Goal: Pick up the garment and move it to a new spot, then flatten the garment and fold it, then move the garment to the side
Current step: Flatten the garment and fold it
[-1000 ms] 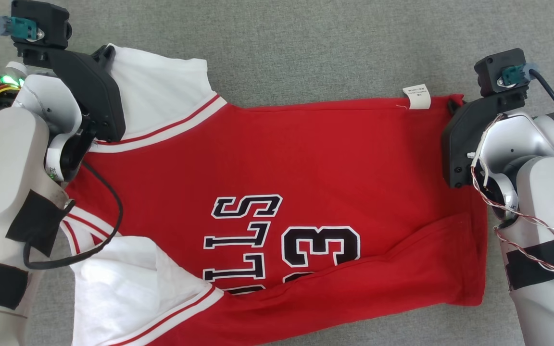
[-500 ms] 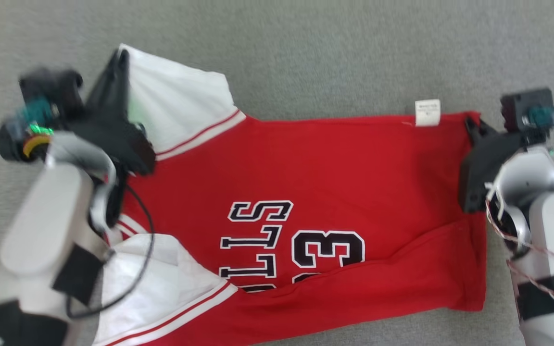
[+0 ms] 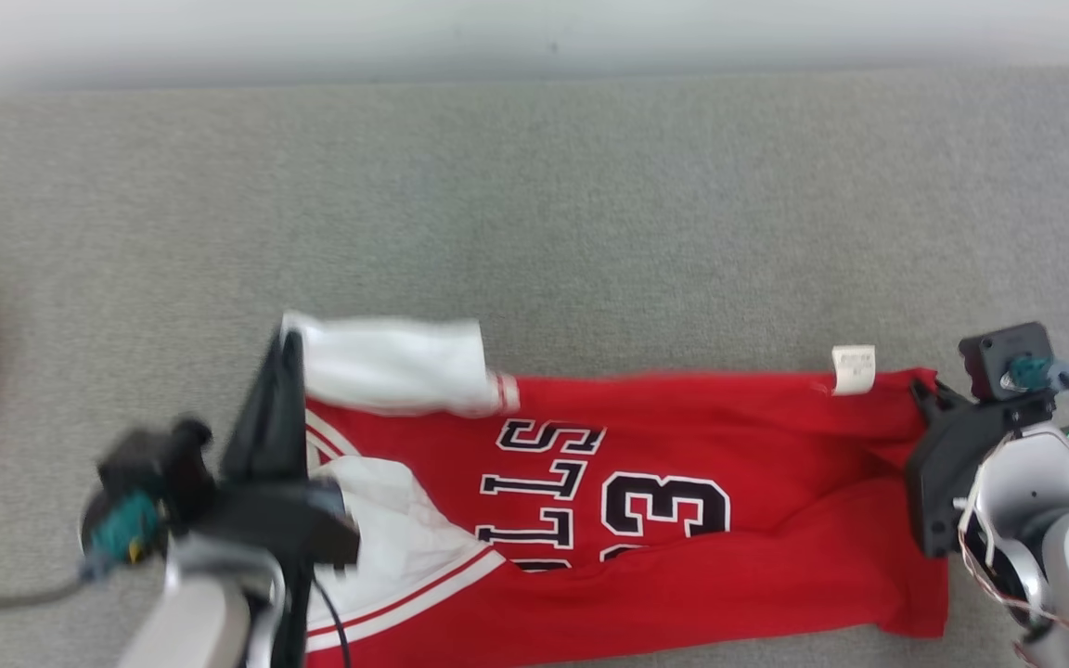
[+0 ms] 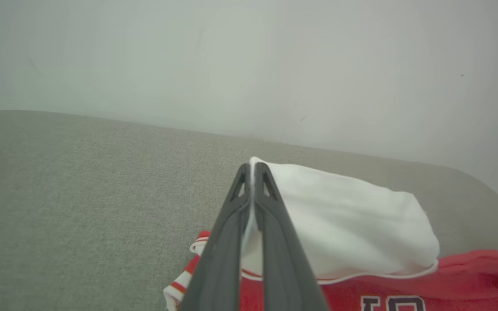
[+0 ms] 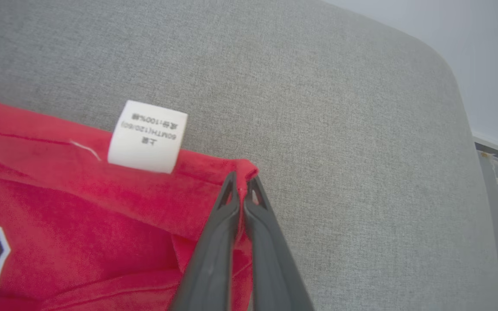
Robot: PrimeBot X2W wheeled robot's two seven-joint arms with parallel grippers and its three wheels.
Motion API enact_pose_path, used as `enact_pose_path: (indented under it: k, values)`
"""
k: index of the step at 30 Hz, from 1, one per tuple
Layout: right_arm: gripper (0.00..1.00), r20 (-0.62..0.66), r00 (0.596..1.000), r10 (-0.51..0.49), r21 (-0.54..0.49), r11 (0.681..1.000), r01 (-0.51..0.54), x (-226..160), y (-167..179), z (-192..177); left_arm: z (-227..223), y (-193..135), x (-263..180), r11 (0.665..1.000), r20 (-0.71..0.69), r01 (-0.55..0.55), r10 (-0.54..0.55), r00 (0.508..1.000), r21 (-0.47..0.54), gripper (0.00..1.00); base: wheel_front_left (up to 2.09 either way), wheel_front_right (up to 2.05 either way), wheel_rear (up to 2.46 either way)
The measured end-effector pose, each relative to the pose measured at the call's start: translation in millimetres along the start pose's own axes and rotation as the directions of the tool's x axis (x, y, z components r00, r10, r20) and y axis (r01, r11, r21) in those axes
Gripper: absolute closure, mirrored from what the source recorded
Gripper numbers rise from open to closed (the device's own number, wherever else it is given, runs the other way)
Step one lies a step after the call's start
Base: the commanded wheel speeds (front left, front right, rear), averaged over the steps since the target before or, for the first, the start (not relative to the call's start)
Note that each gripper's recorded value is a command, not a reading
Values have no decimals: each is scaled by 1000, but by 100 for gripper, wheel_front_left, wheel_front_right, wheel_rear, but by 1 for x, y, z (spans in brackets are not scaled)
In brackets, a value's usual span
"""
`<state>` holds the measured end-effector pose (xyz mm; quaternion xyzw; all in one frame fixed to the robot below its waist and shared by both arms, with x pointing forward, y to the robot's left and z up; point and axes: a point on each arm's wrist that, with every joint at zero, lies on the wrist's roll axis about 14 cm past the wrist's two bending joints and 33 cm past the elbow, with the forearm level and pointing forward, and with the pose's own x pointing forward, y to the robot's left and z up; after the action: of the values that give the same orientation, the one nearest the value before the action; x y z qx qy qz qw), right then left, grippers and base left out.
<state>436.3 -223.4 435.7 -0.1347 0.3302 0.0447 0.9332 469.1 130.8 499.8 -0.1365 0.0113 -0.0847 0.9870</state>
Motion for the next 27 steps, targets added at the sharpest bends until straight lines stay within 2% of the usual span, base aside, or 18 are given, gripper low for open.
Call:
enact_pose_path:
  k: [6,16,17,18,23,27]
  values:
    - [100,-59,998,0,-155,988,-9,-7,-3,-9,-14,-4,-40,996,-62,-47,43,997,-76,100,0,0,0]
    - [100,-171,985,33,-276,958,-80,-14,3,-27,-35,3,-74,985,-134,-126,110,985,-119,100,0,0,0]
    - [8,-186,982,41,-273,958,-91,-14,5,-31,-38,2,-76,984,-146,-131,112,983,-123,100,0,0,0]
    - [0,-203,978,46,-264,959,-100,-15,7,-34,-42,1,-78,983,-158,-133,112,981,-127,100,0,0,0]
    - [0,-229,971,73,-235,963,-128,-19,13,-37,-53,1,-87,979,-192,-150,122,974,-138,100,0,0,0]
    - [0,-166,983,82,-214,970,-117,-23,14,-17,-60,-2,-95,977,-216,-161,129,968,-141,100,0,0,0]
